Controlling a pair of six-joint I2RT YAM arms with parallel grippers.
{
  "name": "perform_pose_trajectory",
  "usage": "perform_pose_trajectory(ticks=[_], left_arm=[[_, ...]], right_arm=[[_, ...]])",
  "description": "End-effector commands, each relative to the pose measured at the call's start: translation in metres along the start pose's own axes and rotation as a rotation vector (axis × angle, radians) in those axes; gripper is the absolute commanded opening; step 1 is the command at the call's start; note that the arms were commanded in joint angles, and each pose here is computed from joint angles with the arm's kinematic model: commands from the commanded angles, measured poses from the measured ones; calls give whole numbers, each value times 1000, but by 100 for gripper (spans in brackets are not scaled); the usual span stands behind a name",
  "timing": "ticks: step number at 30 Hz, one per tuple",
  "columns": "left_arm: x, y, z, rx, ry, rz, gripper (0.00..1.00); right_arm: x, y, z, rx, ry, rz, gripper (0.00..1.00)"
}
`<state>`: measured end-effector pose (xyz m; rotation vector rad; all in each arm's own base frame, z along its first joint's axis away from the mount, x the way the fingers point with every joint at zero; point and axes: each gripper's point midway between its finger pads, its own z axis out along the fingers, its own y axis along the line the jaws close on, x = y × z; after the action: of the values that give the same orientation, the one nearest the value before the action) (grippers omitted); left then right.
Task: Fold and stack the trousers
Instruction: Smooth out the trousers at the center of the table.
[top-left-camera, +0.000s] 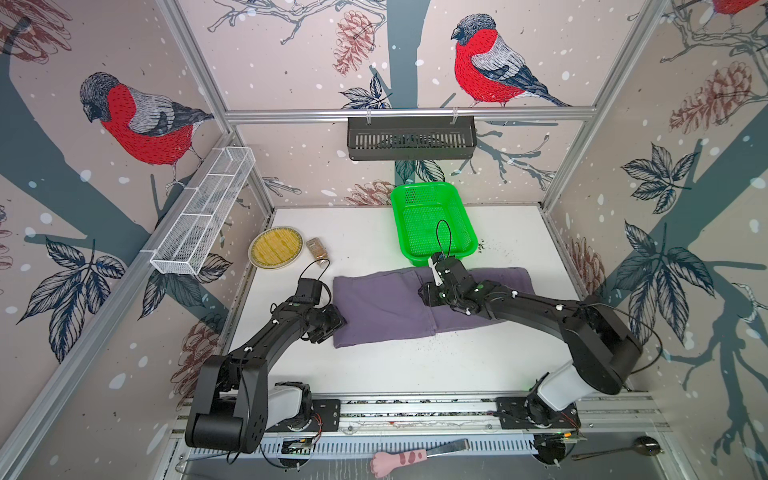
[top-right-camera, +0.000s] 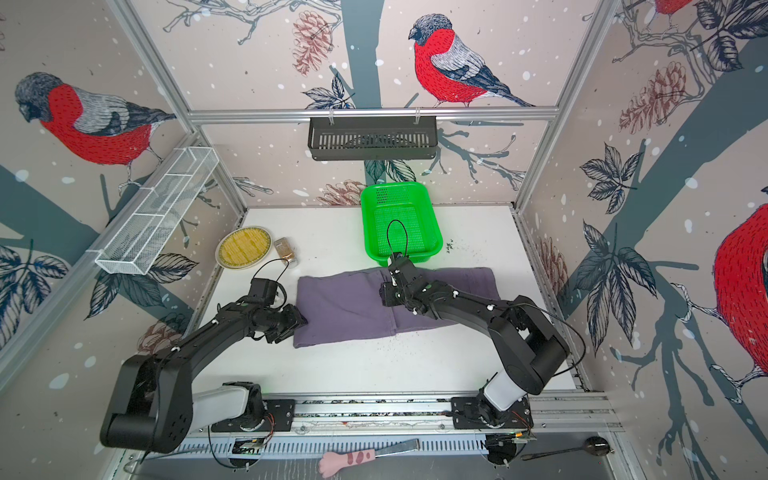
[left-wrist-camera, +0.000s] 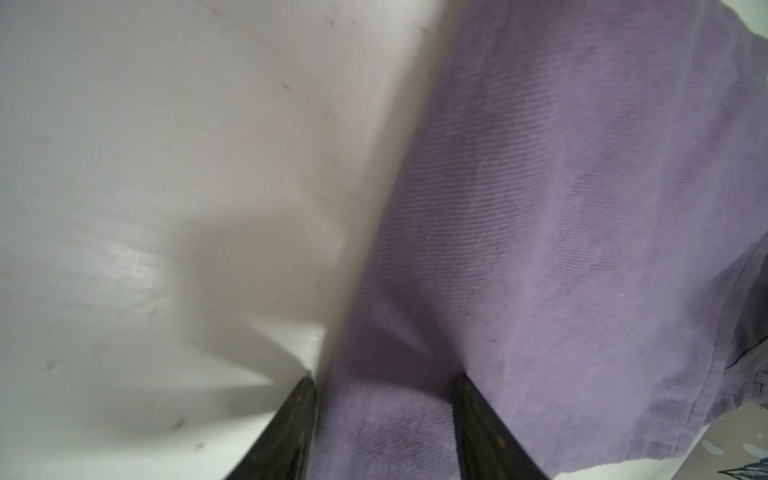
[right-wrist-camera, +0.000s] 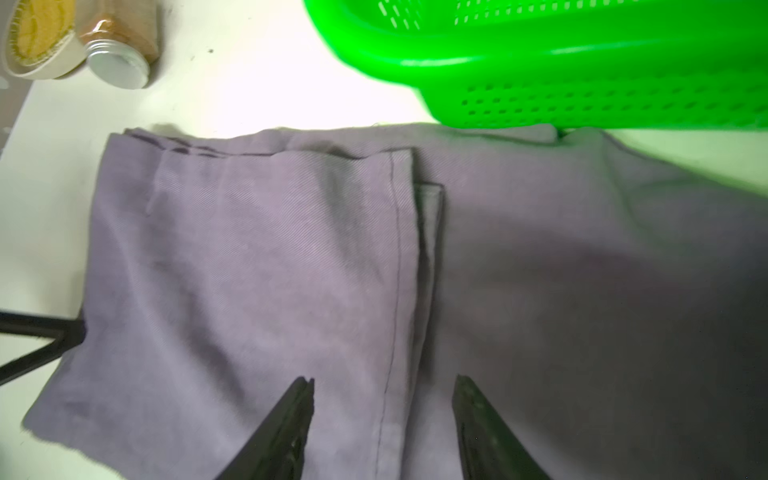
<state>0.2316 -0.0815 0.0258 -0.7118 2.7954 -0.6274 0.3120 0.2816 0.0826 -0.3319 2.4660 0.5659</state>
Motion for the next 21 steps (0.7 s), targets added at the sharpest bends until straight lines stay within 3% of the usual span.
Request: perform_pose_trajectory(ticks=[1,8,13,17,21], left_arm=[[9,-1,4,3,29,-13,55],[11,3,5,-22,30,-21,55],[7,-2,0,-7,12,-16,48],[4,-7,-2,16,4,-14,33],[6,-8,0,28,13,-17,27]], right_arm=[[-15,0,10,-17,-22,-18,56],[-18,3,40,-30,-5,-45,55],[-10,-1,58,-25,30,-59,52],[-13,6,64,-45,25,-82,44],[-14,6,73,-40,34,-82,38]])
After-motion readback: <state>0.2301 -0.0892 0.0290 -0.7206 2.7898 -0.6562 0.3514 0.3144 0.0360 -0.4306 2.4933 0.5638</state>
